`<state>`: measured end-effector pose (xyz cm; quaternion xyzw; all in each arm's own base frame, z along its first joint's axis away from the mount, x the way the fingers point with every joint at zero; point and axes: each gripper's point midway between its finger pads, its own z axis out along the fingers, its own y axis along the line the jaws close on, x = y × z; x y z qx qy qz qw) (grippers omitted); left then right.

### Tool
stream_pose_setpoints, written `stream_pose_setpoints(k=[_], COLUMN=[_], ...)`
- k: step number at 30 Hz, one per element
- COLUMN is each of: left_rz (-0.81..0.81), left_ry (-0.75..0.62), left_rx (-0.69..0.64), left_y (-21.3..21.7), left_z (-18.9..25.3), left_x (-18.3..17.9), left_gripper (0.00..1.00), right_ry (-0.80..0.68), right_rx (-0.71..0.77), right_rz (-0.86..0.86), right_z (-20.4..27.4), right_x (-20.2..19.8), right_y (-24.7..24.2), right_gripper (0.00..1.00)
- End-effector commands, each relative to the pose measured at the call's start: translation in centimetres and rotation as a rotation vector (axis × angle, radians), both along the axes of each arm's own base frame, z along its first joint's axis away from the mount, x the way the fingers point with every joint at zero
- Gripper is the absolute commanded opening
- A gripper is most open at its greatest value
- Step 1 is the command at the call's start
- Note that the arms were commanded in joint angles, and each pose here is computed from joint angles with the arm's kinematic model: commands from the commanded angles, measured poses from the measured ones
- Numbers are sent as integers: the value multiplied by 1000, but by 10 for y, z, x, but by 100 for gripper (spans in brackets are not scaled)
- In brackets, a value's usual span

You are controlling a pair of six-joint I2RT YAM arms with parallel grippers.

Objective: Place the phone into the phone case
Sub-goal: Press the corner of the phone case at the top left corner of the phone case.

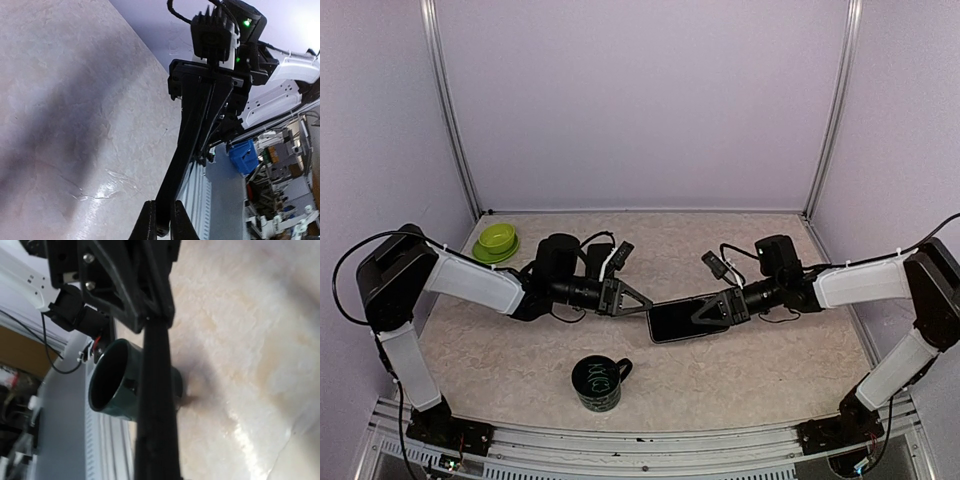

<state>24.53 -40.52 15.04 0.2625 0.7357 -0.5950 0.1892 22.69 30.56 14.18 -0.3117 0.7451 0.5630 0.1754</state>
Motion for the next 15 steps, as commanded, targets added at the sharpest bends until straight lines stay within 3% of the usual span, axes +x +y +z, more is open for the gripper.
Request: stream_pose_setpoints(k=[1, 12, 15], left_rz=[-202, -120, -77], left_ry=[-85, -93, -87], left_rx=[-83, -63, -63], left_y=[-18, -13, -7], left_z=[41, 42, 43], left_x=[-49, -33, -23], left_gripper=[2, 0, 16], right_ry=[-39, -136, -163], right_rx=[-14, -44, -23], right_rz=[-232, -208, -207], right_z=[13, 13, 22], right_x=[58, 54, 53], right_y=[-8, -12, -12], right_gripper=[0, 0, 0])
